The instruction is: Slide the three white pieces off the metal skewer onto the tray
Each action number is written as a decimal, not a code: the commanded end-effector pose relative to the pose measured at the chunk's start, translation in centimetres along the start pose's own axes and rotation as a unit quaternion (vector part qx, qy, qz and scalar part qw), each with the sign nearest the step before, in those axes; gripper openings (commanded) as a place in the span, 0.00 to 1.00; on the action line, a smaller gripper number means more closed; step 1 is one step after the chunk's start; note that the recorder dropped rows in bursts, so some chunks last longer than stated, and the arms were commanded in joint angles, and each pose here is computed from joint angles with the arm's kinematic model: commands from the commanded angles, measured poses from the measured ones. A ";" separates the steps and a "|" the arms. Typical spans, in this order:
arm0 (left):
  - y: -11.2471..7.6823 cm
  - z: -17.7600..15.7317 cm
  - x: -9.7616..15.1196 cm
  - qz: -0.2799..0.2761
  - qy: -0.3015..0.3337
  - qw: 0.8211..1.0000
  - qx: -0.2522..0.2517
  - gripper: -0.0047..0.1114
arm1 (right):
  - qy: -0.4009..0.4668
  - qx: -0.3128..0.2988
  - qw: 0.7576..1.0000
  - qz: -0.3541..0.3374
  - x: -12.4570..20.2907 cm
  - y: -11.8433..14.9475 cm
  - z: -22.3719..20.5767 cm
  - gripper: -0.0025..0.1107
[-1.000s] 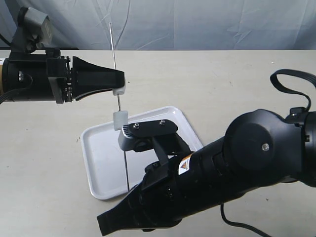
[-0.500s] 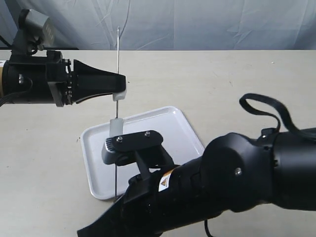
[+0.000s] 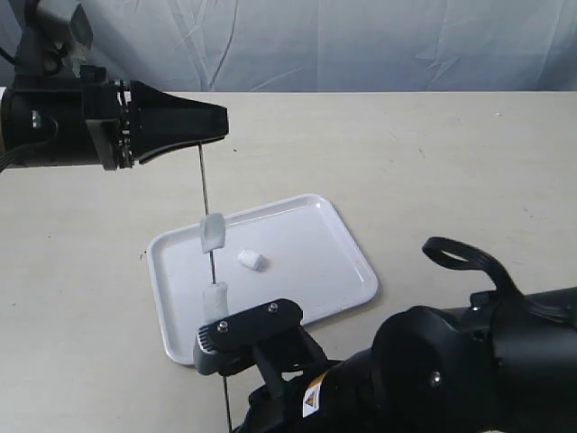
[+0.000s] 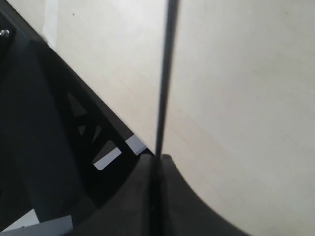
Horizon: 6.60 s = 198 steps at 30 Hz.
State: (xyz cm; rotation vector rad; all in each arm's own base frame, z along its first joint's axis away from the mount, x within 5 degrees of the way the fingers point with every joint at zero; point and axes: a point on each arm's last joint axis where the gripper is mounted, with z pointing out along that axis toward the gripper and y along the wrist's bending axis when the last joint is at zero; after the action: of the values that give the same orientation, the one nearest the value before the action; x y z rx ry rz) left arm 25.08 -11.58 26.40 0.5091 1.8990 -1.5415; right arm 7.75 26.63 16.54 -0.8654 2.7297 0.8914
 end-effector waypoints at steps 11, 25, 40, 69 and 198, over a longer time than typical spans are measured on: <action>-0.1 0.2 1.1 -0.017 0.062 0.998 -0.006 0.42 | -0.057 -0.006 0.998 0.013 -2.4 -1.4 -3.2 0.02; -0.9 2.2 1.6 -0.019 0.061 0.998 0.029 0.28 | -0.055 -0.023 0.998 -0.001 -3.3 -0.3 -3.7 0.02; -0.9 2.2 1.7 -0.003 0.066 0.997 0.028 0.04 | -0.055 -0.022 0.998 -0.003 -3.3 -0.3 -3.7 0.02; -0.9 2.3 0.4 -0.019 -0.003 0.999 0.031 0.04 | -0.006 -0.002 1.000 -0.004 -0.5 -0.2 -0.4 0.02; 1.3 2.0 0.4 -0.050 0.055 0.997 -0.032 0.04 | -0.133 0.013 0.991 -0.011 -6.9 -0.9 -5.1 0.02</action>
State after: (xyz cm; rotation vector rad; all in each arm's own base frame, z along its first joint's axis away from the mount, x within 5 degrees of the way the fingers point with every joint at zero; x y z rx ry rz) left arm 26.02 -13.08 24.94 0.5088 2.0943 -1.5247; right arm 14.11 26.35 22.22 -0.6926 2.5019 0.9004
